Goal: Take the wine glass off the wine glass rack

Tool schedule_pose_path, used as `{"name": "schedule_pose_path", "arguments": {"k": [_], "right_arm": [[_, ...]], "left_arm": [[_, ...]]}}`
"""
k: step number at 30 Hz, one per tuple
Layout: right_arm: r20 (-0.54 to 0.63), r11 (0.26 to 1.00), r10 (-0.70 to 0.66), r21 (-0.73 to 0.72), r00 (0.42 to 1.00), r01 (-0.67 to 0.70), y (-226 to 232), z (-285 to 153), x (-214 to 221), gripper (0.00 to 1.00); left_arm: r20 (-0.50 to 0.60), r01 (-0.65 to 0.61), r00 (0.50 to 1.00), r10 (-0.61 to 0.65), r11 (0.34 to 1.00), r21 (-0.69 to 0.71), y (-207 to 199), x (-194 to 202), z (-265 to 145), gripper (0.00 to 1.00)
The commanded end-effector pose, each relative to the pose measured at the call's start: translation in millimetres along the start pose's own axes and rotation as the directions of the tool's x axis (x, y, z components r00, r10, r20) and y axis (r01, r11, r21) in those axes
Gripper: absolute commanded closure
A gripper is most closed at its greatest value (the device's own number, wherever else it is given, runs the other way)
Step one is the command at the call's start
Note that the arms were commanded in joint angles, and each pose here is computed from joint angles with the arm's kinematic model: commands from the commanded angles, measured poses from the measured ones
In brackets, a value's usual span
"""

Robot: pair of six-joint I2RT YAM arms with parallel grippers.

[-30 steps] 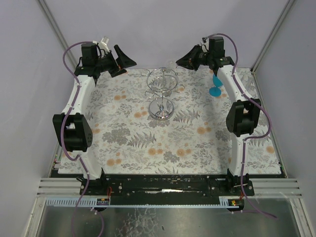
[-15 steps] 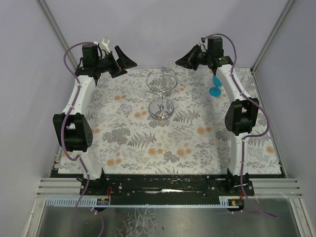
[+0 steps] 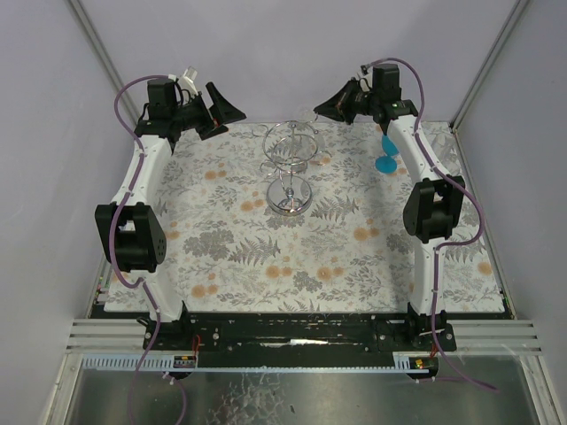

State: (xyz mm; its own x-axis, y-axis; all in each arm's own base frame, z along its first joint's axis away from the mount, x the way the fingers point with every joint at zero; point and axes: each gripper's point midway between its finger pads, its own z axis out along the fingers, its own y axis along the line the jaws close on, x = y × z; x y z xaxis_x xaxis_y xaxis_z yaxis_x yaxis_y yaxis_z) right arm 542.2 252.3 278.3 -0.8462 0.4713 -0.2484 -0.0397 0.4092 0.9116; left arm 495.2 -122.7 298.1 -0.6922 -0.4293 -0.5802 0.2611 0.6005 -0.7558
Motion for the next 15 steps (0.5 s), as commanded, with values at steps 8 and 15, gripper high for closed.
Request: {"name": "schedule_pose_path", "arguments": {"k": [8, 15], "right_arm": [[0.096, 0.993, -0.067, -0.095, 0.993, 0.076, 43, -29, -19, 1.0], [0.132, 0.991, -0.062, -0.106, 0.989, 0.076, 45, -39, -31, 1.0]], "left_arm": [[0.024, -0.056, 0.998, 0.055, 0.998, 0.04, -16, -5, -6, 0.0], [0.022, -0.056, 0.998, 0.055, 0.997, 0.043, -18, -4, -7, 0.0]]}}
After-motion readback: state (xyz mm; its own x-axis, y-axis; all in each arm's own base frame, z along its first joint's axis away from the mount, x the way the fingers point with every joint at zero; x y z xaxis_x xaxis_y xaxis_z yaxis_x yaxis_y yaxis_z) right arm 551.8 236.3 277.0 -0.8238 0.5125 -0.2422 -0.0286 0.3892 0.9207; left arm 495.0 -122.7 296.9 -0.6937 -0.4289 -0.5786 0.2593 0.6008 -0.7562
